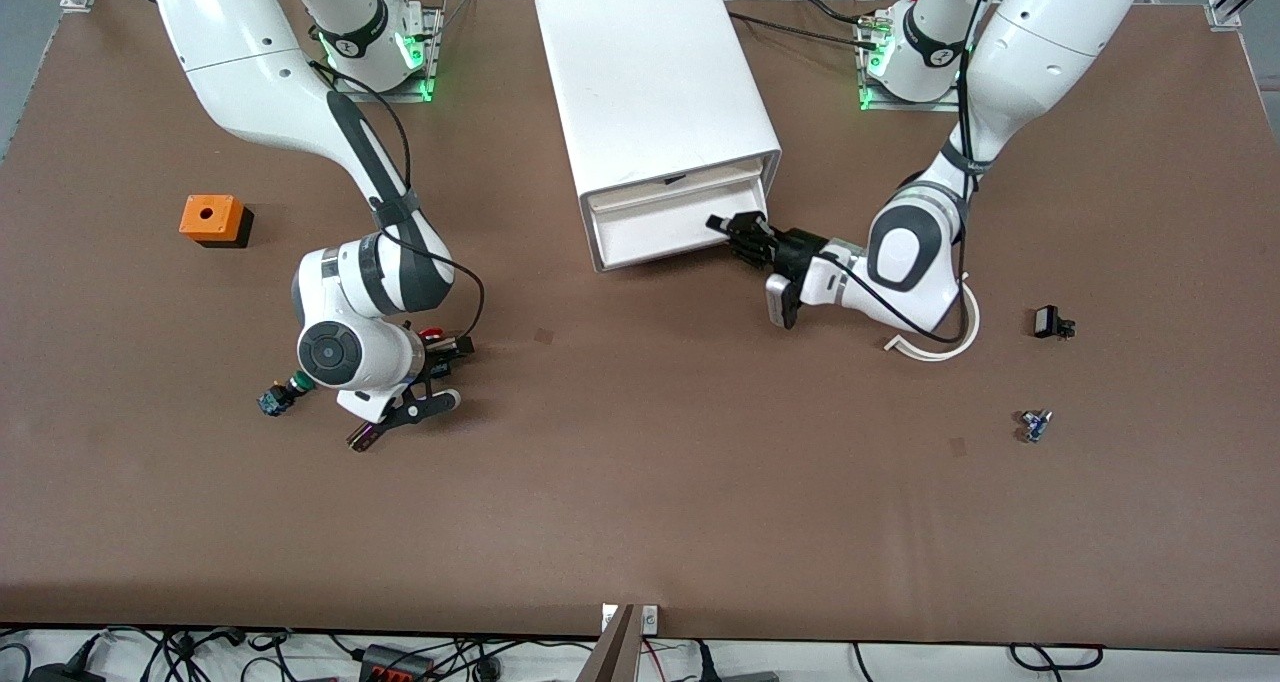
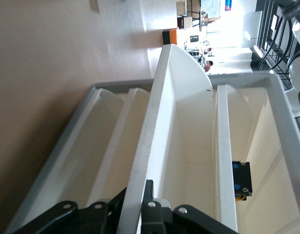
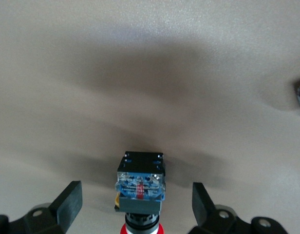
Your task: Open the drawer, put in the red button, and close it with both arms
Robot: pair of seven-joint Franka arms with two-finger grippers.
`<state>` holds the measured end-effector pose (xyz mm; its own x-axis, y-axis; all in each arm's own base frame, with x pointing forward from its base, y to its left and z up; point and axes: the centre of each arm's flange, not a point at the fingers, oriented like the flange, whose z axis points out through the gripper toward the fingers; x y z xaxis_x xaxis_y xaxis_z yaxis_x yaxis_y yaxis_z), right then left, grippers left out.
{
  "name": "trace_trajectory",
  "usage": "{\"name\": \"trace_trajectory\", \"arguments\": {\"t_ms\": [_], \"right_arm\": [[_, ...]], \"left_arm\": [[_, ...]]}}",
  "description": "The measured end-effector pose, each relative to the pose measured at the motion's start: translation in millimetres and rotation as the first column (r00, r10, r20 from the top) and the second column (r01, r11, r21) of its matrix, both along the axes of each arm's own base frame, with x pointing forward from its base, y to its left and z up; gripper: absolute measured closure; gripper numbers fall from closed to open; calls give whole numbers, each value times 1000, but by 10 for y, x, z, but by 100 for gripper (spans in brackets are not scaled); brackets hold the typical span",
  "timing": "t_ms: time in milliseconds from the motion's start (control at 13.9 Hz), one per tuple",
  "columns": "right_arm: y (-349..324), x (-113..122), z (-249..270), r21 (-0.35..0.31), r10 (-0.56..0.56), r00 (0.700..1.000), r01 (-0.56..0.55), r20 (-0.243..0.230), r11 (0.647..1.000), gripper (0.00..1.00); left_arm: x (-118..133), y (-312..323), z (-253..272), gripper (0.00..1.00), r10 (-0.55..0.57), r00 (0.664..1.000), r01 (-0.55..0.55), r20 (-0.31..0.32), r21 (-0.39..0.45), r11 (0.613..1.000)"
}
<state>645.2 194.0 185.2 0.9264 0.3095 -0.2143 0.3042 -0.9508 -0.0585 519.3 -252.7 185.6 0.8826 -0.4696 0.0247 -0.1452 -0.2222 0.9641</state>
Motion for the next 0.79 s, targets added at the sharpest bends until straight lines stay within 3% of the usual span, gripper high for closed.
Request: {"name": "trace_trajectory", "arguments": {"t_ms": [143,287,502,646,789], "right_arm": [[2,-2,-4,0,3,1000,-3,-1,1000,5],[1,-5,-13,0,6,1000,-6,-3,1000,29],[-8,-4,-21,-15,25,1000,-25,1,1000,59],[-9,-1,-18,-17,32,1000,-31,2,999,59],[3,39,34,-14,33,999,-32,16,999,59]], "left_arm": [[224,99,-44,92,11,1000,-11,14,-16,1000],[350,123,-113,87,29,999,-29,15,-30,999],[467,139,-143,57,58,998,-57,38,-15,998],[556,196,-69,37,75,997,-75,36,-7,997],[624,230,163,15,66,998,-66,-11,20,998]]}}
